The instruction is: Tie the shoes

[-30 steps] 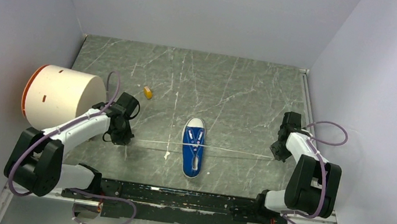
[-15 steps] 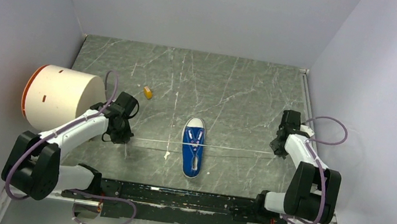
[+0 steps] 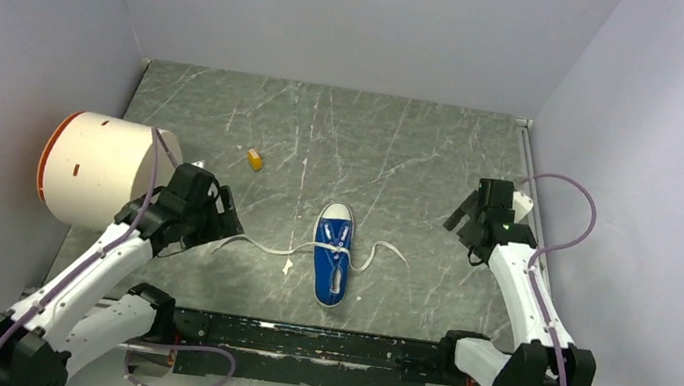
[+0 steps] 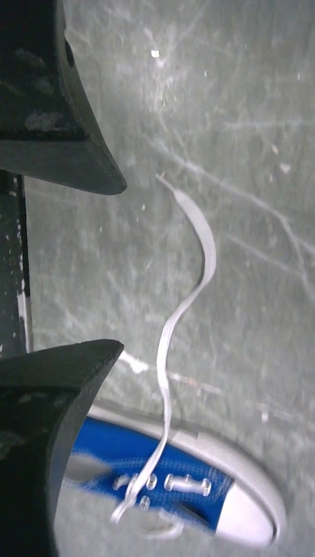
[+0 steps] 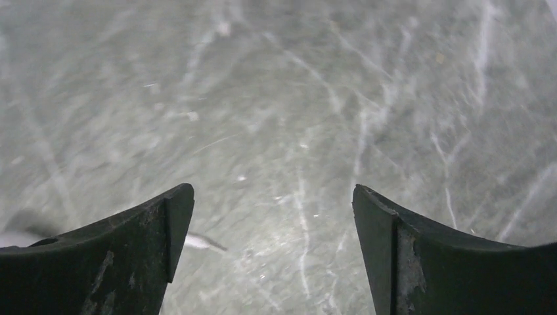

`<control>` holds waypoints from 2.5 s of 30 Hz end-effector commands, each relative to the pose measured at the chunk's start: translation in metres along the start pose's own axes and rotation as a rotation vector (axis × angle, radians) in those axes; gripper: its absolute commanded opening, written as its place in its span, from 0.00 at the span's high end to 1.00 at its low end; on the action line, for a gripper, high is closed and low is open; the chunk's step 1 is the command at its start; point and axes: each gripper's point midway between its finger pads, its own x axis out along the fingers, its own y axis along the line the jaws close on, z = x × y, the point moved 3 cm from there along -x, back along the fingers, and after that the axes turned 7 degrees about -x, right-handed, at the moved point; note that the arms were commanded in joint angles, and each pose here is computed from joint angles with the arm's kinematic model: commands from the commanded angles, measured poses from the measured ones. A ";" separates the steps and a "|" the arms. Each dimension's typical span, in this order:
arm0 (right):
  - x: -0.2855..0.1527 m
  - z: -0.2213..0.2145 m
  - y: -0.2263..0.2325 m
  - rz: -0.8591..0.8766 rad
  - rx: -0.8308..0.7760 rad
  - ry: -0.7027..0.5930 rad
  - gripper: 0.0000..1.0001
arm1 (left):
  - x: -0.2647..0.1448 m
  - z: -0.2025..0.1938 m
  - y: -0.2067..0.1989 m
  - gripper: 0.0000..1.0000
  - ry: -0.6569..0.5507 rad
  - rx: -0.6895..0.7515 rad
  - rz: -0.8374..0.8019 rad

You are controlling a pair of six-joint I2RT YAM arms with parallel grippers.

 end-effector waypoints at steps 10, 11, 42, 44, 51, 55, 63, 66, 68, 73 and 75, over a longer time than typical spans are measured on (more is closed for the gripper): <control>-0.103 -0.019 0.137 0.785 -0.750 -0.107 0.03 | -0.037 0.006 -0.099 0.14 0.024 0.583 -0.518; -0.110 -0.020 0.143 0.811 -0.842 -0.141 0.03 | -0.035 0.002 -0.108 0.17 0.038 0.639 -0.562; -0.053 -0.138 0.151 1.338 -1.763 -0.314 0.10 | 0.097 -0.093 -0.113 0.72 0.419 1.307 -0.615; -0.048 -0.141 0.153 1.336 -1.761 -0.333 0.10 | 0.093 -0.091 -0.113 0.74 0.391 1.296 -0.627; -0.041 -0.158 0.154 1.402 -1.718 -0.325 0.15 | 0.081 -0.092 -0.112 0.85 0.354 1.254 -0.663; -0.031 -0.166 0.156 1.394 -1.705 -0.342 0.20 | 0.083 -0.092 -0.113 0.87 0.358 1.235 -0.666; -0.014 -0.170 0.150 1.243 -1.754 -0.359 0.60 | 0.081 -0.092 -0.113 0.94 0.356 1.234 -0.678; -0.027 -0.160 0.144 1.214 -1.758 -0.348 1.00 | 0.075 -0.088 -0.117 0.95 0.325 1.207 -0.681; -0.045 -0.151 0.141 1.227 -1.754 -0.319 1.00 | 0.068 -0.084 -0.122 0.95 0.294 1.187 -0.691; -0.082 -0.134 0.144 1.267 -1.606 -0.381 1.00 | 0.056 -0.079 -0.132 0.95 0.214 1.184 -0.753; -0.092 -0.135 0.145 1.306 -1.526 -0.386 1.00 | 0.054 -0.076 -0.134 0.95 0.206 1.190 -0.747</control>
